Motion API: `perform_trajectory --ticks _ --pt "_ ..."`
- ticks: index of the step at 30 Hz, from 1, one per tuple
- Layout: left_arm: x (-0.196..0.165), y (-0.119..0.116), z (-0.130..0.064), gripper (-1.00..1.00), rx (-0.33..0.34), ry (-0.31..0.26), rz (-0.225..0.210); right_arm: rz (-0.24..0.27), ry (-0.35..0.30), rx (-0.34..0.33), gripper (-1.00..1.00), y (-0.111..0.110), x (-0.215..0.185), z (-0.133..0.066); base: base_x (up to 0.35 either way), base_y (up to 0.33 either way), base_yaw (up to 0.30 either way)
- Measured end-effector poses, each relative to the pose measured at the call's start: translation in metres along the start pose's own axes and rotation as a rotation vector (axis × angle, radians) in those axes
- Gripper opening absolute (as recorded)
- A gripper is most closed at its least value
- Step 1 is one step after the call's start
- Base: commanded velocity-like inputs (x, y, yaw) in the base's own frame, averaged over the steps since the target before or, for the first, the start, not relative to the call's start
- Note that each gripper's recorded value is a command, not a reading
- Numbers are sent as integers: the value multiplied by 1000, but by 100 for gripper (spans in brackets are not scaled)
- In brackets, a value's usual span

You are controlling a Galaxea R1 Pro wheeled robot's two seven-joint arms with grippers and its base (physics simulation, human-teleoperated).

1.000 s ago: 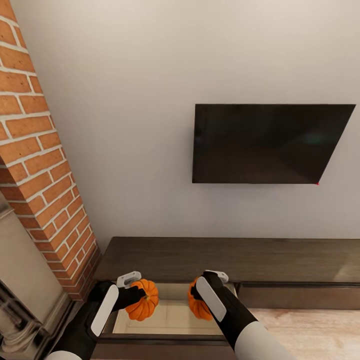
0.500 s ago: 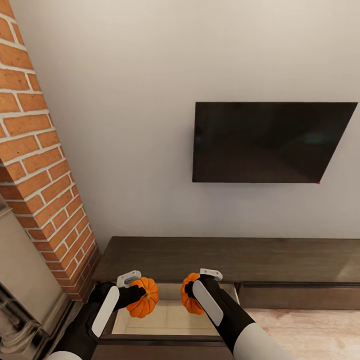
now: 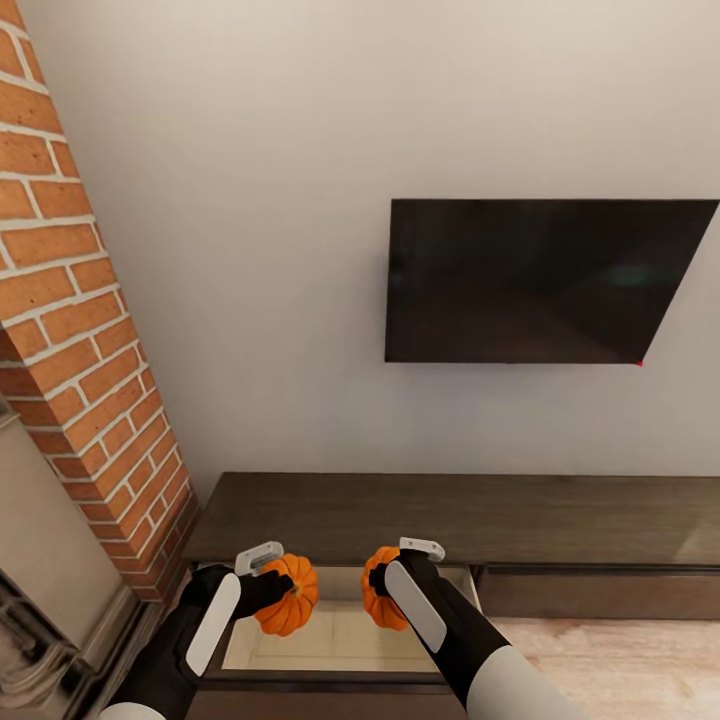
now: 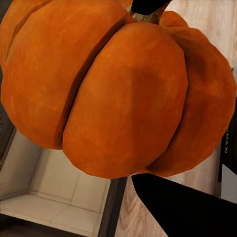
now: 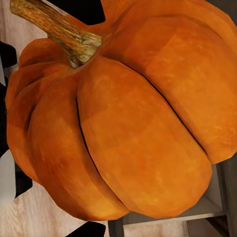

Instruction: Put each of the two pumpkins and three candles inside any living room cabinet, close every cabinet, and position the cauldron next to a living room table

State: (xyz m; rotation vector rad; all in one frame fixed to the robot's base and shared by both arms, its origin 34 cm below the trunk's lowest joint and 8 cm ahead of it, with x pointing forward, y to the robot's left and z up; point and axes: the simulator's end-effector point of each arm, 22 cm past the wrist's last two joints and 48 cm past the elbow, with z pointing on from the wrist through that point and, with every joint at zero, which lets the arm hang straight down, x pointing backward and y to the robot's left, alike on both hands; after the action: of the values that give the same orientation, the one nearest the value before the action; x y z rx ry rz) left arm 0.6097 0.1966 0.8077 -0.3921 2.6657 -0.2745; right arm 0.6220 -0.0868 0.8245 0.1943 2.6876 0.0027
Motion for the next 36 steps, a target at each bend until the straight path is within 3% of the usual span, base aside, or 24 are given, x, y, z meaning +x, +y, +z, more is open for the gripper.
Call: perform_trajectory --ticks 5,15,36 --pt "1 -2 5 -100 2 -3 5 1 1 0 -100 0 1 5 0 0 0" --pt "10 -19 20 -100 7 -14 88 3 10 7 -100 -3 6 17 0 0 0" --pt "17 -14 44 -100 4 -9 92 5 10 8 -100 -4 11 41 0 0 0"
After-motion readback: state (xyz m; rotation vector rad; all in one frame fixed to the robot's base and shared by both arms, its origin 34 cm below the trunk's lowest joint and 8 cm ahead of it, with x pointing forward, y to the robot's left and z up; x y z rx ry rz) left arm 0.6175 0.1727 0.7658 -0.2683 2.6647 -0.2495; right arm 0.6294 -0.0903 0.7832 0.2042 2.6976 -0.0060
